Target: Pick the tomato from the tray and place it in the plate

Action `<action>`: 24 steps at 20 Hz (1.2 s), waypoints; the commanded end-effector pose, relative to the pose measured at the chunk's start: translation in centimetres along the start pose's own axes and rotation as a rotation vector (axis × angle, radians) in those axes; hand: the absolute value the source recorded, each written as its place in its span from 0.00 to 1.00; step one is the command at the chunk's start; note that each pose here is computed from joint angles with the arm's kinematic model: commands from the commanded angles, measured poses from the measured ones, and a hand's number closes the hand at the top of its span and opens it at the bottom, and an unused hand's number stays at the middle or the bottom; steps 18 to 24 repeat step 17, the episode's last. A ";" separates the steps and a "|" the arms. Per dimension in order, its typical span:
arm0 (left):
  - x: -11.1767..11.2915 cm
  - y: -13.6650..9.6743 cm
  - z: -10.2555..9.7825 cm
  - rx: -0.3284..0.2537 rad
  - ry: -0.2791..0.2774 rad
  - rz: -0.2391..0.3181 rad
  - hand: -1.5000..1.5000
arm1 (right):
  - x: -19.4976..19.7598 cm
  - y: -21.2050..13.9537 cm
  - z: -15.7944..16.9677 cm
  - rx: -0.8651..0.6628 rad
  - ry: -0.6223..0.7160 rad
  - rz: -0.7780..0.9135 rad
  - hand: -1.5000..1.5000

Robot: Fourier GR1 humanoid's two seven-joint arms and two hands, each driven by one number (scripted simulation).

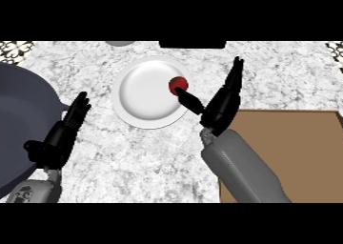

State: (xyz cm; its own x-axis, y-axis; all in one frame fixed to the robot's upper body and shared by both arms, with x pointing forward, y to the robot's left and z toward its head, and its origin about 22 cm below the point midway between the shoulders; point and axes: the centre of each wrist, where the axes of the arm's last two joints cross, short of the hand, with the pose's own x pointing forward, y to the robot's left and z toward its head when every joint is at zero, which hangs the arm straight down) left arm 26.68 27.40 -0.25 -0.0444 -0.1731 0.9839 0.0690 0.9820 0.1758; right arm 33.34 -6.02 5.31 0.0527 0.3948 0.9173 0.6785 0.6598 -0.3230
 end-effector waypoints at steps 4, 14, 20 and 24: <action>-1.2 0.8 1.4 0.070 0.090 -0.006 0.50 | -3.6 -3.1 5.3 0.032 0.004 -0.113 0.00; -3.2 1.6 2.1 0.080 0.080 -0.025 0.50 | -8.9 -8.3 6.4 0.061 -0.019 -0.045 0.00; -3.3 1.0 2.1 0.079 0.085 -0.011 0.50 | -10.0 -8.7 7.3 0.036 -0.030 -0.048 0.00; -3.3 1.0 2.1 0.079 0.085 -0.011 0.50 | -10.0 -8.7 7.3 0.036 -0.030 -0.048 0.00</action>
